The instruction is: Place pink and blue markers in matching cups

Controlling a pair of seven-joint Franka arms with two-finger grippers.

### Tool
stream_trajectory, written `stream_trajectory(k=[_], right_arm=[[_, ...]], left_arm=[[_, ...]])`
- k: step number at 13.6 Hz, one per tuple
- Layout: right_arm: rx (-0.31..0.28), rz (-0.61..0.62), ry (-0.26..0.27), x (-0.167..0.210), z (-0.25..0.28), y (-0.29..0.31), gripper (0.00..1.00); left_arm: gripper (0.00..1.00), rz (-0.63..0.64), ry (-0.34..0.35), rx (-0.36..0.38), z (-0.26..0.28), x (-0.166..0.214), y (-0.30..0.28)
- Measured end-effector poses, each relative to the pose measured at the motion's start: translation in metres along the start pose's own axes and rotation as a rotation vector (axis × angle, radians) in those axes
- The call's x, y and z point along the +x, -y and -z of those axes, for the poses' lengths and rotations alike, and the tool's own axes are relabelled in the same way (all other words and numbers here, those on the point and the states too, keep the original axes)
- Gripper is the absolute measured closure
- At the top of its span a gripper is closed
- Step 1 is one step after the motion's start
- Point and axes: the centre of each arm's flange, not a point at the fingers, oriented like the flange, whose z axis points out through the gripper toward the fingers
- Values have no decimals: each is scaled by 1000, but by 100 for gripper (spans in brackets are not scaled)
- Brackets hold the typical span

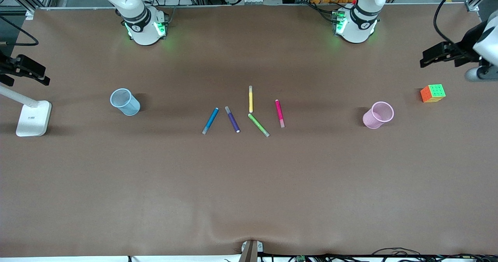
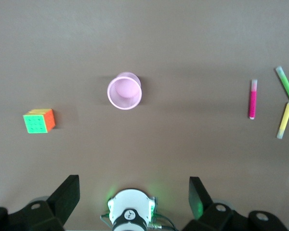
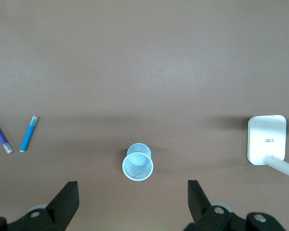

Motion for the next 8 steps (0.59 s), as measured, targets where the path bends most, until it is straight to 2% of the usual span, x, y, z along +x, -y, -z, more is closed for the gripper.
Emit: stream_trajectory(k=[8], right_arm=[[0, 0, 2, 1, -2, 0, 0]], left_arm=[[0, -103, 179, 20, -87, 51, -59]])
